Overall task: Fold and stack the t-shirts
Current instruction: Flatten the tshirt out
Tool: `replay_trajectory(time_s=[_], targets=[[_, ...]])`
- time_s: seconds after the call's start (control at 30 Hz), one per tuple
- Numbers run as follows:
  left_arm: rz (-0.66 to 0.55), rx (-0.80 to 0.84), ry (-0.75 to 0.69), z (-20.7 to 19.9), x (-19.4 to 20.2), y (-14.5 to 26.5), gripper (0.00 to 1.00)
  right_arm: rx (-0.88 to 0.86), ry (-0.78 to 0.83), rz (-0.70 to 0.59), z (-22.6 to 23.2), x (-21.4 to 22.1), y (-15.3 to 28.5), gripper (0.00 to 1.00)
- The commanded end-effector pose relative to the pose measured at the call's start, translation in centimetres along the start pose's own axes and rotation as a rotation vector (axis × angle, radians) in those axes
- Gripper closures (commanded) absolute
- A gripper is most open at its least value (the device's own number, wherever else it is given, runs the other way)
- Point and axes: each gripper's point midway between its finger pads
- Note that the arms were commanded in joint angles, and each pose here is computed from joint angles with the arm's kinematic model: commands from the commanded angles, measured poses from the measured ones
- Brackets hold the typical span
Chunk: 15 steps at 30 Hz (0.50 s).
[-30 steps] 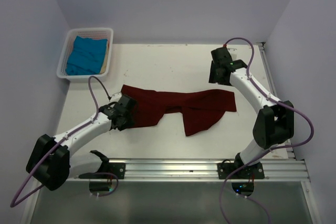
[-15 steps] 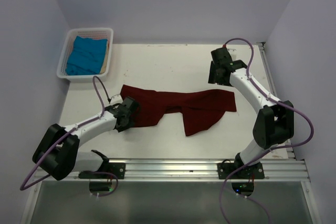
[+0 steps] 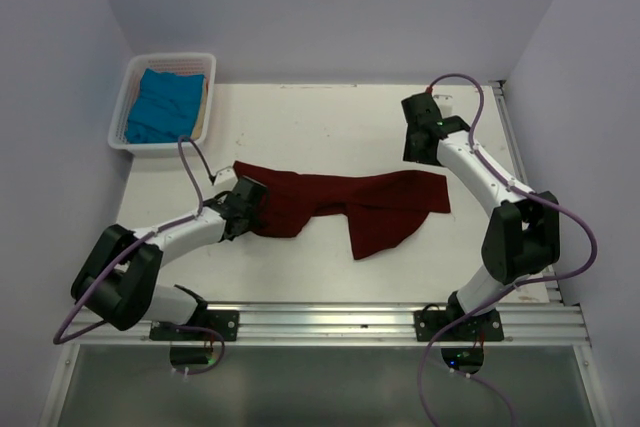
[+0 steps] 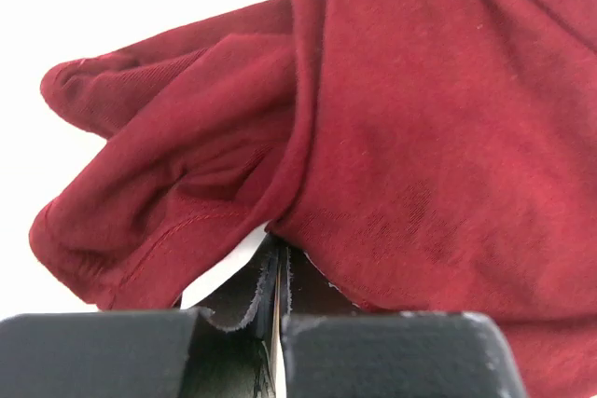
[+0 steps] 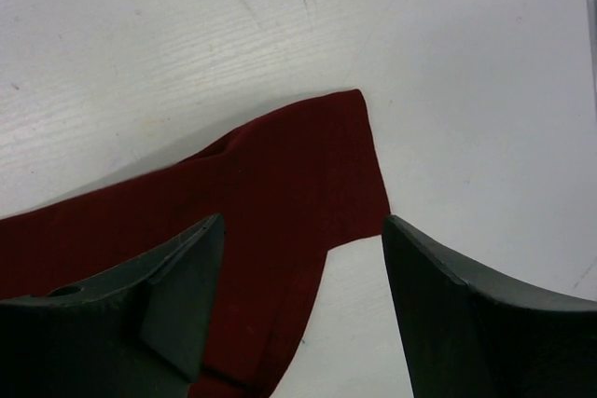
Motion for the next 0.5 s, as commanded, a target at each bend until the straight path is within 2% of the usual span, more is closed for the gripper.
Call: replay_trajectory(time_s=[0.0,0.1,0.27,0.4,0.47], targets=[[0.104,-0.026,-0.054,1.2,3.2,-1.2,1.0,0.077,-0.045,-0.045,-1.7,-0.6,0.0,0.33],[0.086,-0.006,-0.049,1.0,2.3,-0.3,1.0,0.127,-0.085,-0.02,-3.2,-0.1,-0.9,0.39],[0.029,0.055,-0.037,-0.1,-0.7,3.0,1.0,0.173,-0.153,0.043,-5.0,1.6,-3.1,0.56],[-0.067,0.154,0.008,-1.8,-5.1,7.5,1.0,0.18,-0.195,0.106,-5.5,3.3,-4.7,0.76],[-0.097,0.177,0.014,-1.8,-6.3,9.1,1.0,0.182,-0.203,0.139,-5.7,4.4,-5.3,0.77]])
Point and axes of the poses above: each gripper's point midway between its finger pads, its own y axis back along the fingers, its own z axis along the line the jaws close on, x = y × z, and after that the axes turned 4 degrees about -y, right-handed
